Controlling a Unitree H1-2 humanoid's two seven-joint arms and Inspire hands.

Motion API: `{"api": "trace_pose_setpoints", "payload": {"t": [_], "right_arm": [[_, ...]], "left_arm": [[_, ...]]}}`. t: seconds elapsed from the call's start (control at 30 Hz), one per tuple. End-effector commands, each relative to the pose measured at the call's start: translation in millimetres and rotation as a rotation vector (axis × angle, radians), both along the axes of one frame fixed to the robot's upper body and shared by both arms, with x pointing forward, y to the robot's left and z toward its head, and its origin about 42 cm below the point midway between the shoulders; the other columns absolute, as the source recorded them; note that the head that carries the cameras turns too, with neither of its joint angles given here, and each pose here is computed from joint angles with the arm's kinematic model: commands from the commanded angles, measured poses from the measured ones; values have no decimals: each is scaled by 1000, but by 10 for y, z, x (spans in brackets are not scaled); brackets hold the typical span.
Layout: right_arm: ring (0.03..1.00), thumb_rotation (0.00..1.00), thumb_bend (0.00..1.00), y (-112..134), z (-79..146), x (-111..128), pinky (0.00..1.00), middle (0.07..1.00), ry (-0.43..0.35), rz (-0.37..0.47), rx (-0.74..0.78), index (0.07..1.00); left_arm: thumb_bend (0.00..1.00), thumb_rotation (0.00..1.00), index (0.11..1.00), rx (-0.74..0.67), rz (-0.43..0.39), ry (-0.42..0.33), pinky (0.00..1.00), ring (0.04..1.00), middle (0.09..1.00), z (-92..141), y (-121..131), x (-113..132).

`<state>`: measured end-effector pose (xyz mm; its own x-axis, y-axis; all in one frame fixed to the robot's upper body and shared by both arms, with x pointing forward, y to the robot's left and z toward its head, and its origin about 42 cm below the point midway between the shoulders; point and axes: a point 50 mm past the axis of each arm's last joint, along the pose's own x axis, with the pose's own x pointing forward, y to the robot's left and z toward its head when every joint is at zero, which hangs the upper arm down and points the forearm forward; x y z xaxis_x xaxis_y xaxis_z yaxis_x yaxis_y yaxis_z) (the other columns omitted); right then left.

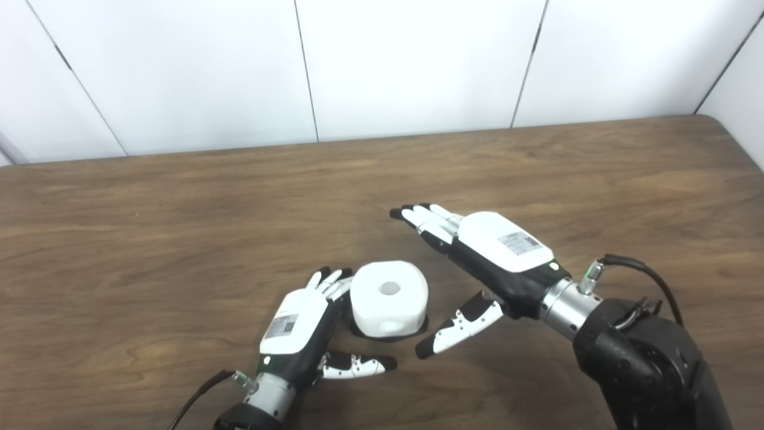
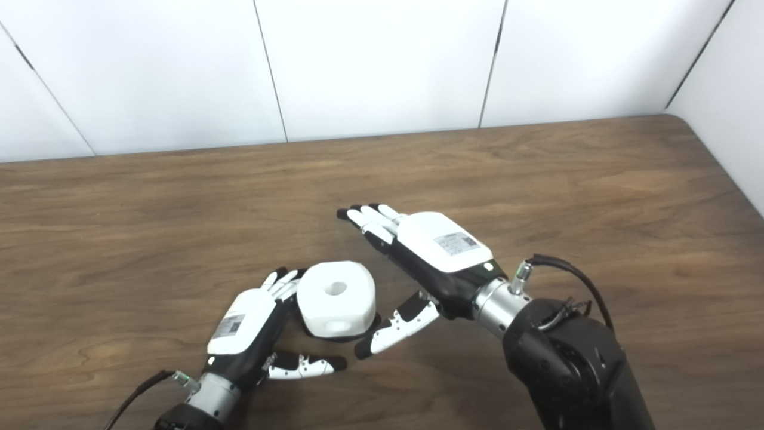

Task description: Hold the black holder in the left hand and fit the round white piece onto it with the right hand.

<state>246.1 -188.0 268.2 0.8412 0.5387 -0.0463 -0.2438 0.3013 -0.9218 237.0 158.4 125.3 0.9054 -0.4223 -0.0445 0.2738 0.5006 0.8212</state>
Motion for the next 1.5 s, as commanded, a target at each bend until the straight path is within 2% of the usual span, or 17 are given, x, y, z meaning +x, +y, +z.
{"api": "trace_pose_setpoints", "payload": {"t": [0.0, 0.27, 0.37, 0.5, 0.63, 0.73, 0.83, 0.97, 1.07, 1.1, 1.17, 1.2, 1.27, 1.4, 1.47], "right_arm": [[1000, 510, 1000, 5, 174, 2, 939, 992, -86, 0, 19, 1000], [1000, 514, 1000, -19, 203, 40, 935, 997, -90, -5, 31, 1000], [1000, 498, 1000, -29, 213, 59, 927, 995, -92, -3, 39, 1000], [1000, 492, 1000, -51, 223, 79, 927, 992, -91, -8, 35, 1000], [1000, 478, 1000, -84, 227, 92, 935, 991, -83, -16, 34, 1000], [1000, 524, 1000, -142, 218, 105, 911, 996, -72, -19, 43, 1000], [1000, 546, 1000, -199, 200, 117, 907, 1000, -62, -23, 56, 1000], [1000, 616, 992, -314, 157, 144, 932, 1000, -48, -34, 48, 1000], [1000, 776, 889, -366, 125, 163, 905, 999, -46, -56, 38, 1000], [1000, 798, 877, -388, 109, 167, 901, 999, -46, -70, 43, 1000], [1000, 921, 822, -419, 81, 176, 884, 990, -45, -91, 55, 1000], [1000, 947, 799, -447, 54, 180, 882, 988, -39, -108, 72, 1000], [1000, 950, 725, -495, 4, 186, 879, 984, -21, -138, 112, 1000], [992, 881, 655, -600, -135, 171, 841, 985, 51, -172, 200, 1000], [991, 849, 615, -640, -189, 161, 850, 996, 82, -183, 248, 1000]], "left_arm": [[907, 308, 934, 57, 17, 114, 978, 960, 925, -161, 72, -52], [928, 344, 998, 75, 16, 161, 1000, 996, 969, -162, 88, -50], [940, 358, 1000, 61, 41, 173, 1000, 1000, 995, -148, 98, -52], [949, 390, 1000, 78, 90, 174, 1000, 1000, 1000, 3, 200, -41], [928, 378, 1000, 88, 107, 177, 982, 1000, 1000, 185, 380, -39], [923, 383, 1000, 42, 143, 188, 980, 1000, 1000, 361, 551, -45], [936, 399, 1000, -7, 172, 173, 922, 1000, 1000, 500, 694, -68], [926, 469, 1000, -52, 201, 118, 882, 999, 1000, 694, 895, -132], [949, 478, 1000, -97, 230, 96, 849, 998, 1000, 766, 963, -164], [952, 478, 1000, -117, 238, 84, 847, 998, 1000, 797, 987, -177], [932, 472, 1000, -146, 249, 66, 866, 1000, 1000, 835, 1019, -193], [930, 468, 1000, -191, 263, 49, 872, 1000, 1000, 852, 1041, -210], [933, 467, 1000, -264, 287, 13, 900, 1000, 1000, 851, 1077, -234], [911, 520, 1000, -482, 349, -48, 990, 1000, 999, 626, 1174, -259], [826, 639, 1000, -530, 375, -74, 977, 991, 984, 525, 1208, -278]]}}
